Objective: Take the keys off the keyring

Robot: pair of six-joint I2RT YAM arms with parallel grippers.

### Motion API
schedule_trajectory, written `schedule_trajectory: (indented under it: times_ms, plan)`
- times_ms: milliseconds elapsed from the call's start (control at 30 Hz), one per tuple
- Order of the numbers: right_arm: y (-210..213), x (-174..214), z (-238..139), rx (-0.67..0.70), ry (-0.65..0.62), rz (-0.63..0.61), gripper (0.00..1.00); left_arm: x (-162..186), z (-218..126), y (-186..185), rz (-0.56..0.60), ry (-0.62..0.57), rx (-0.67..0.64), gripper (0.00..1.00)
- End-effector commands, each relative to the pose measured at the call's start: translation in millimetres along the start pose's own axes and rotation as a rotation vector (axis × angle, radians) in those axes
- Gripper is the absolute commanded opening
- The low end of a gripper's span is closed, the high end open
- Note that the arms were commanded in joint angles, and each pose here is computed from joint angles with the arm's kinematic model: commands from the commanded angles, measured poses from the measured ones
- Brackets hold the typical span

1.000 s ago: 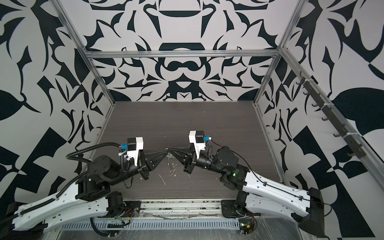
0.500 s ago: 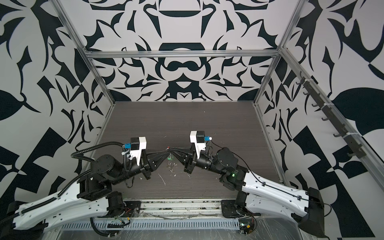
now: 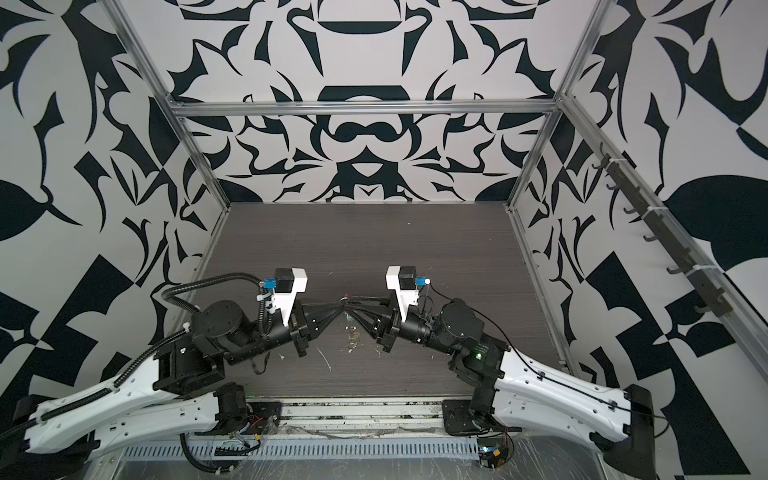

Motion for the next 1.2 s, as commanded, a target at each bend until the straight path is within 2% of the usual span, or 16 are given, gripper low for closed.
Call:
schedule_trajectory:
  times_ms: [0, 200, 433, 700, 767, 800, 833, 1167]
  plan:
    - [-2, -2, -20, 0.095, -0.018, -0.013, 0.31, -4, -3, 2, -0.039, 0.084, -0.055, 0.0]
    - [-10, 8, -41, 0.191, 0.003, -0.01, 0.37, -5, 3, 2, -0.054, 0.175, -0.09, 0.0]
    - [-15, 17, -41, 0.22, 0.071, -0.009, 0.44, -9, 14, 0, -0.051, 0.225, -0.096, 0.0]
    - [-12, 25, -32, 0.156, 0.16, -0.023, 0.46, -8, 13, -2, -0.02, 0.19, -0.054, 0.0]
    - [-10, 26, -30, 0.13, 0.182, -0.03, 0.49, -6, 12, -3, -0.008, 0.179, -0.031, 0.0]
    - [-9, 26, -29, 0.118, 0.188, -0.036, 0.58, -5, 11, -3, 0.0, 0.173, -0.017, 0.0]
    - [-8, 26, -29, 0.112, 0.19, -0.04, 0.59, -3, 10, -4, 0.013, 0.169, -0.003, 0.0]
    - [-4, 25, -30, 0.069, 0.18, -0.071, 0.6, 2, -5, -12, 0.092, 0.098, 0.14, 0.0]
Point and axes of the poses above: each gripper's point midway between its finger pads, its own z axis out along the fingers, its own y axis along the line the jaws close on, x = y × z, the point moved 9 cm from there along -z, back along the fingers, and after that the axes turned 5 degrees about z, right-handed, at the moved point
